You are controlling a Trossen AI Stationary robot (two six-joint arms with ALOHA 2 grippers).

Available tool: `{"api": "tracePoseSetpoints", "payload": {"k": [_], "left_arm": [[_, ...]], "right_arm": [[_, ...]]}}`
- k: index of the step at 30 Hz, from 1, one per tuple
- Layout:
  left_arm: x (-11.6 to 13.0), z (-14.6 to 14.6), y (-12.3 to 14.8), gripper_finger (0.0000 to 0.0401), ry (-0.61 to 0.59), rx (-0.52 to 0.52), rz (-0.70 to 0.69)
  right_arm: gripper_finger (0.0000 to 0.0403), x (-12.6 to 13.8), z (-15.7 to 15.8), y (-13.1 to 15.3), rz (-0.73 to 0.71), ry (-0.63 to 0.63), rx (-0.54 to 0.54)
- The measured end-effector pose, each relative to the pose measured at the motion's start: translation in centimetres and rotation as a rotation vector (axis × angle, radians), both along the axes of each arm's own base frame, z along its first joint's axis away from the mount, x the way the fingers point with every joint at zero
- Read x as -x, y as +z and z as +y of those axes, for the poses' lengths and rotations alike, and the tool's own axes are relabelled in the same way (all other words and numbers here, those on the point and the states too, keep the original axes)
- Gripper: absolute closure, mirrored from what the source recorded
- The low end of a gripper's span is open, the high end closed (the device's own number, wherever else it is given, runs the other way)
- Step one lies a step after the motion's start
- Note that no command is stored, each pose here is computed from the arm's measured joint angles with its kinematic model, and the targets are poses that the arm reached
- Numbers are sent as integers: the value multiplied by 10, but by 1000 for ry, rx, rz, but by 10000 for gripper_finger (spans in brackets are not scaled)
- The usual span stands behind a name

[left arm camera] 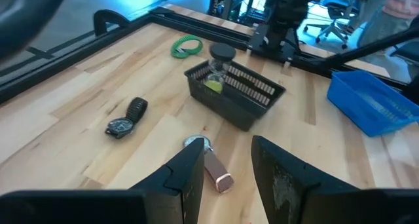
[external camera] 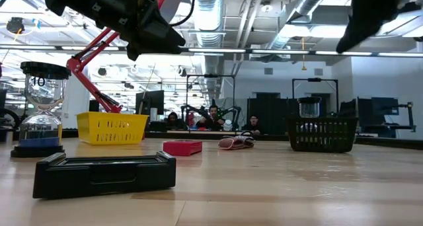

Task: Pick & Place Office items
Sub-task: Move the purple hourglass to the center of the table

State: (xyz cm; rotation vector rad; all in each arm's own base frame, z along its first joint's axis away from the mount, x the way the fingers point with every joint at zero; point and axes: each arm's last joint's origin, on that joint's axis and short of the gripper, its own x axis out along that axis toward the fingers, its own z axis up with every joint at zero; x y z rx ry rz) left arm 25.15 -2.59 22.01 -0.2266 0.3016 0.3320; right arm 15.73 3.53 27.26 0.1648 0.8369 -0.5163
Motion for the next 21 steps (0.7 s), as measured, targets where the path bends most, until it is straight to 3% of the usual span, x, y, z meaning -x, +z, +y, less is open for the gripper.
{"api": "tracePoseSetpoints", "payload": {"k": [5,13,17,21], "left_arm": [[-1,8,2,279,36,10,-22],[-4,23,8,279,95,18,-89],[-4,29,9,279,116,19,-101],[-4,31,9,279,128,18,-103]], "right_arm": [[291,15,-29,-22,-5,-201,73],[291,15,-69,-31,-34,-529,67],[291,13,-87,-35,-4,-635,69],[291,10,-101,-43,94,-661,100]]}}
